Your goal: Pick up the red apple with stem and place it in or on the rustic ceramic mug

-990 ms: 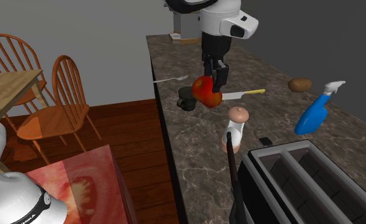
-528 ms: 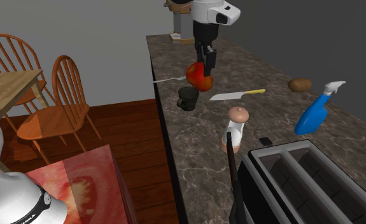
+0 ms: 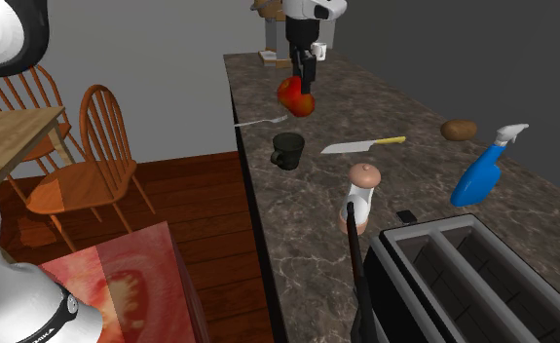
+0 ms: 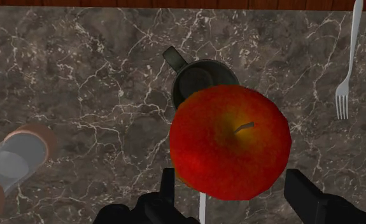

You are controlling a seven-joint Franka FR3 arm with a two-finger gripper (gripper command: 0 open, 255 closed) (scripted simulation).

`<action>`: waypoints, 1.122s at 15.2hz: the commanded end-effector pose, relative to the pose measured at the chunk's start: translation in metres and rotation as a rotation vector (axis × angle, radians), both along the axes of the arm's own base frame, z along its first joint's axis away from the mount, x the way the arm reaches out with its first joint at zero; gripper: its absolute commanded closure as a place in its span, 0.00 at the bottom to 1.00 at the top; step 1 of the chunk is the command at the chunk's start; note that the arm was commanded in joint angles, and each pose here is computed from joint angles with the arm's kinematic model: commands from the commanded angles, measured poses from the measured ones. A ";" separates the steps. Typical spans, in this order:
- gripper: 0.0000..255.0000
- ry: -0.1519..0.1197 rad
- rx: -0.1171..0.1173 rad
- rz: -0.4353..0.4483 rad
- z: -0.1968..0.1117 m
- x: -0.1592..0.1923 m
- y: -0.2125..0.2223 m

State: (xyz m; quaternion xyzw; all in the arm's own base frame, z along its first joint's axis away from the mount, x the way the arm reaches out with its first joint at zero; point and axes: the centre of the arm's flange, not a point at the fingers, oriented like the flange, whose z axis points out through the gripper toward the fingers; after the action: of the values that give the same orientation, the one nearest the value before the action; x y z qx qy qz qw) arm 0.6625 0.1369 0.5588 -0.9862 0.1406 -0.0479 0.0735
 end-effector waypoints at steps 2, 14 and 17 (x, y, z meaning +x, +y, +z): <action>1.00 0.000 0.000 -0.001 -0.002 0.008 0.030; 1.00 0.000 0.000 -0.001 -0.065 0.008 0.030; 1.00 0.000 0.000 -0.001 -0.081 0.008 0.030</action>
State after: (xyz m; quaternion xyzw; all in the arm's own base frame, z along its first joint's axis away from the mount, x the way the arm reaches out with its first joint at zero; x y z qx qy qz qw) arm 0.6706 0.1663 0.4819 -0.9861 0.1414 -0.0477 0.0735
